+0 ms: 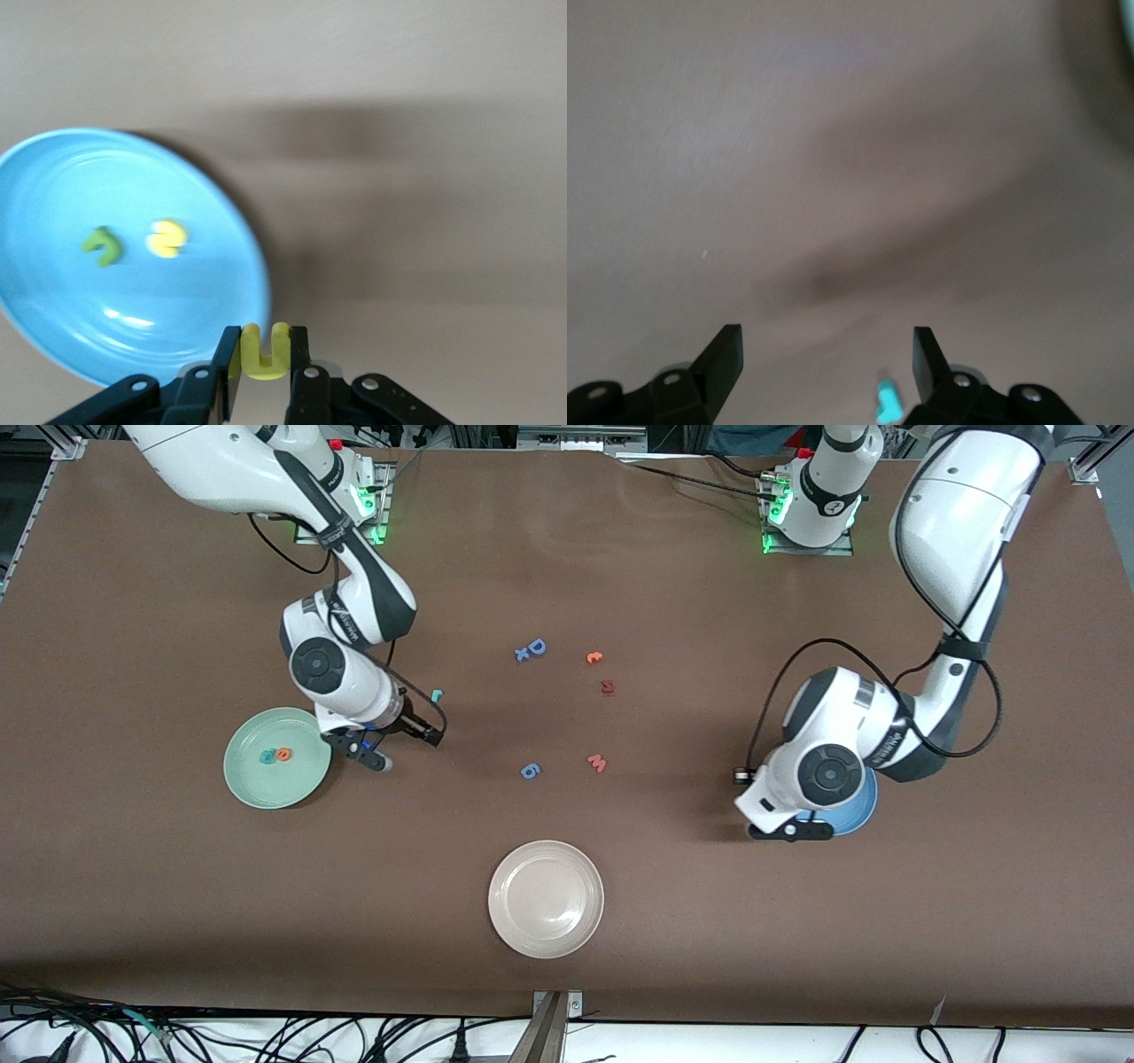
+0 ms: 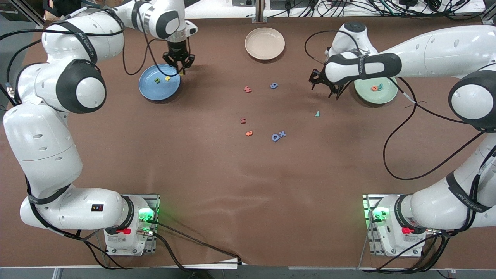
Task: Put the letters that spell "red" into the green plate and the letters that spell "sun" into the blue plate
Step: 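Drop the u on the blue plate while the right gripper reaches the teal l, then grasp the teal l with the right gripper while the left gripper withdraws, then drop the l on the green plate while the left gripper returns to rest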
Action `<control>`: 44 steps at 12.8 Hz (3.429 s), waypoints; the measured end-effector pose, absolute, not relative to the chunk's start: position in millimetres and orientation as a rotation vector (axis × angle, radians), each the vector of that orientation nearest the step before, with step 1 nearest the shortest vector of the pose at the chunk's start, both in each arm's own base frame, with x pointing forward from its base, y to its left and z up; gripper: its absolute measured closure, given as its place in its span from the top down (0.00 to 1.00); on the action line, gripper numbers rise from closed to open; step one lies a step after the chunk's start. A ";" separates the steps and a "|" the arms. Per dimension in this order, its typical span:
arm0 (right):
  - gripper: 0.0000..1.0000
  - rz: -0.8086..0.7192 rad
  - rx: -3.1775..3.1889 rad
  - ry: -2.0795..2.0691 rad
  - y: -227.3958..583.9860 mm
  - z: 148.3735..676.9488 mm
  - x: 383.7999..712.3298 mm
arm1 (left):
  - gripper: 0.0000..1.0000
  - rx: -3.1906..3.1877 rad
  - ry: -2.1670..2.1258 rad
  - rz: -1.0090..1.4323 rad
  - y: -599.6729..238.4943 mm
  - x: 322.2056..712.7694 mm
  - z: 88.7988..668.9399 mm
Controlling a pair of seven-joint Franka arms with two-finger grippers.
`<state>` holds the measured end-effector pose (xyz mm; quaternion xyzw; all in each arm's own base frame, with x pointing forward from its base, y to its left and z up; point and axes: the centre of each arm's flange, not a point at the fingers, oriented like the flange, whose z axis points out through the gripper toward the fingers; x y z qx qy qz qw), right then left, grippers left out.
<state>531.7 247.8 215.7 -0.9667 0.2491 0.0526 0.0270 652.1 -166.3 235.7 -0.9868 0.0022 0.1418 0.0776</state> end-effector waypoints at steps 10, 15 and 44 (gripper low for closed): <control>0.85 0.173 -3.028 0.706 252.3 199.1 462.8 | 0.42 -2.910 0.060 0.476 -91.0 639.3 192.6; 0.82 0.162 -3.023 0.691 251.4 188.5 458.8 | 0.97 -2.927 0.083 0.439 -103.3 642.6 208.6; 0.17 0.163 -3.131 0.448 139.2 238.3 530.7 | 1.00 -3.106 0.270 0.094 -76.5 566.8 546.9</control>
